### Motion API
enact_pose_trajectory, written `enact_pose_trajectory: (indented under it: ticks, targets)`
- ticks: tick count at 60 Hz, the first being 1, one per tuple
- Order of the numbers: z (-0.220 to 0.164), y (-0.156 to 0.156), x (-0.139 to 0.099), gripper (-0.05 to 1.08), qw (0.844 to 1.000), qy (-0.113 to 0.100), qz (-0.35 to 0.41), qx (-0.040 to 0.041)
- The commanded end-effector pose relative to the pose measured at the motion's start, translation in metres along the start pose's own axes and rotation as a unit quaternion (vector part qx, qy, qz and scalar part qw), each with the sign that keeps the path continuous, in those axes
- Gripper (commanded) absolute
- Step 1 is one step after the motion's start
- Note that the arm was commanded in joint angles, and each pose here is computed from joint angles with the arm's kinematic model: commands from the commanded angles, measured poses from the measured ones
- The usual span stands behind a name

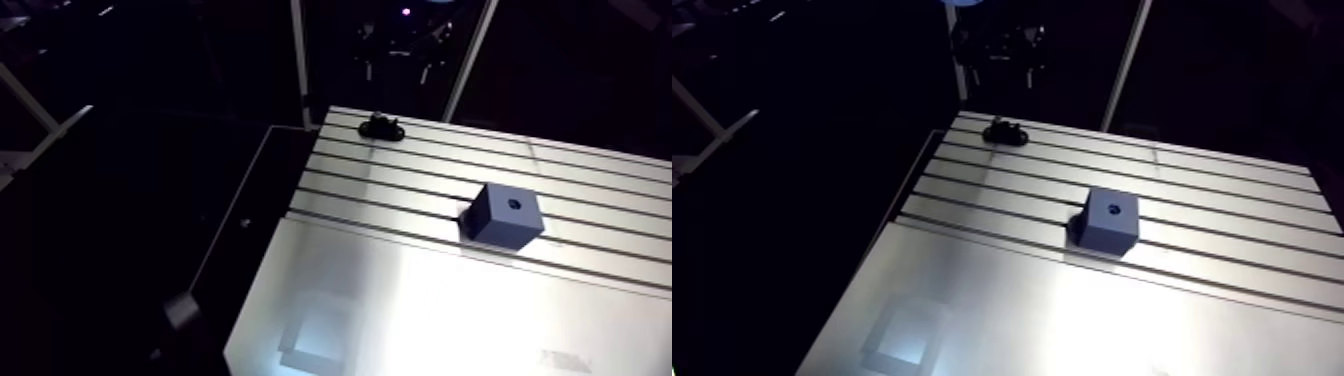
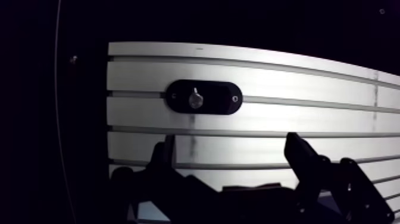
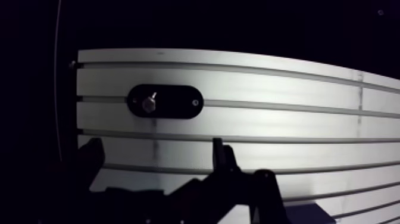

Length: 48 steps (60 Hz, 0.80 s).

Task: Pick up the M10 bolt and insert it into the hex recess until seated.

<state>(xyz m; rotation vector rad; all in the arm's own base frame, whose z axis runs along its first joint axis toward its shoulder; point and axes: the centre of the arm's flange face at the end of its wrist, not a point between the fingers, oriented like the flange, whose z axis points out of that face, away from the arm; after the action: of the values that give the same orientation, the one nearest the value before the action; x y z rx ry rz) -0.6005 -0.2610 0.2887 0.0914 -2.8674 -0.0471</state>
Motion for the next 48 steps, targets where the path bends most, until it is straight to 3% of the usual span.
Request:
enact_pose_trajectory:
  ticks: [1,21,28,48]
  targets:
    - [0.013,-0.004,0.003,0.07,1.000,-0.001,-0.002,0.0015]
    - [0.041,-0.010,0.006,0.24,1.000,-0.017,-0.003,0.0029]
    - [0.050,-0.013,0.008,0.31,1.000,-0.011,-0.006,0.0054]
    - [0.063,-0.019,0.012,0.38,1.000,-0.012,-0.009,0.0069]
